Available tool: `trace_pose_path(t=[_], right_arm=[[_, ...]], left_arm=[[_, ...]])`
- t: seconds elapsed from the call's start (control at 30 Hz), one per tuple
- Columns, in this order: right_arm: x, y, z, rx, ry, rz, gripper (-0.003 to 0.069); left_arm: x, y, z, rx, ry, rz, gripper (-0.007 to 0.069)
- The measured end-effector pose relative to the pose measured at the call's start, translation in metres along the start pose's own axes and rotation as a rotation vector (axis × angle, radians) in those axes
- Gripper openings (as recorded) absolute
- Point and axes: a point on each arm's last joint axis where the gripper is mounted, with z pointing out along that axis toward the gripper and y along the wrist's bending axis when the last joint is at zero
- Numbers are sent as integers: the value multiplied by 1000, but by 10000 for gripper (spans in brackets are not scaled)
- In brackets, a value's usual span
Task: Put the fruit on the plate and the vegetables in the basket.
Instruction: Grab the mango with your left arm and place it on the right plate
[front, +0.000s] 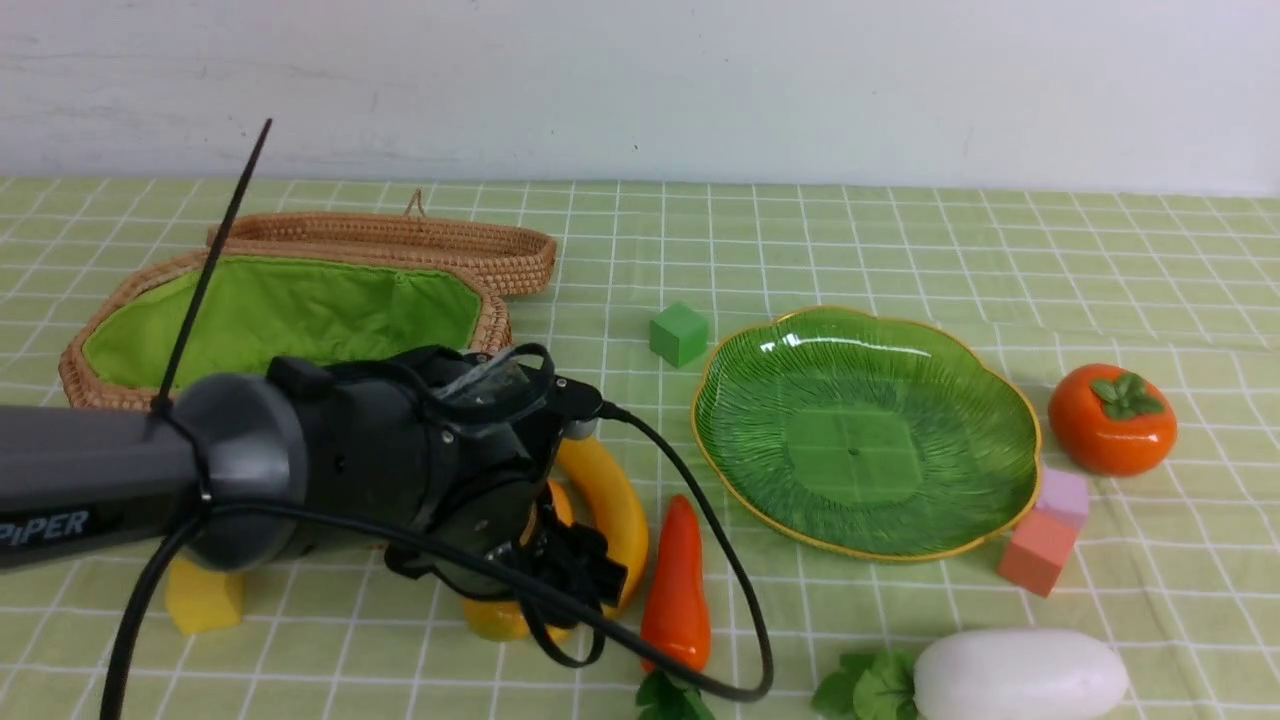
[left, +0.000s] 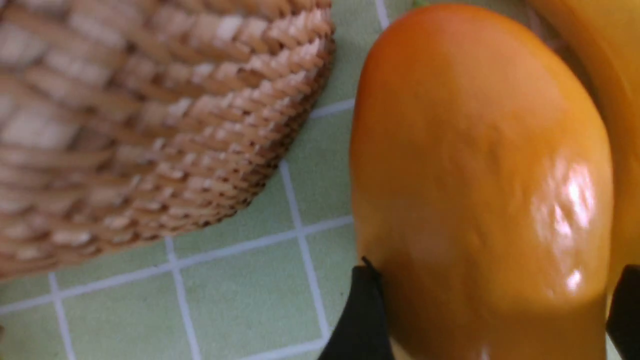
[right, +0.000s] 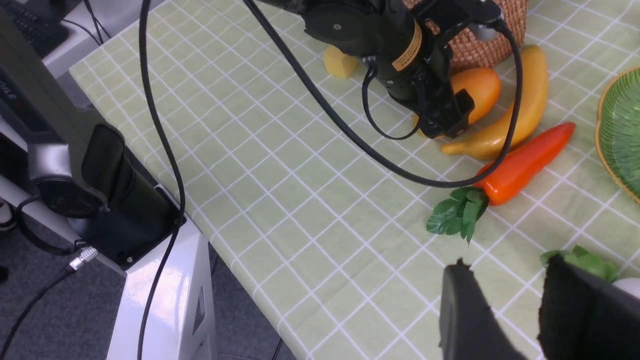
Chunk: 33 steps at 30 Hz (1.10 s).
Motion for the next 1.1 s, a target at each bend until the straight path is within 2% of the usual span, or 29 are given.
trace_pose_path(t=[0.3, 0.4, 0.7, 0.87, 1.1], right_arm=[[0, 0, 0, 0, 1, 0, 235], [0, 0, 0, 0, 1, 0, 235], [1, -1, 0, 12, 7, -5, 237], [1, -8, 0, 86, 7, -8, 237], [-5, -22, -3, 246, -53, -16, 237]], left_arm=[[1, -2, 15, -13, 8, 38, 574], [1, -2, 16, -20, 13, 41, 515], [5, -1, 13, -60, 51, 58, 513], [9, -4, -14, -88, 72, 71, 513], [10, -29, -83, 20, -83, 141, 513]])
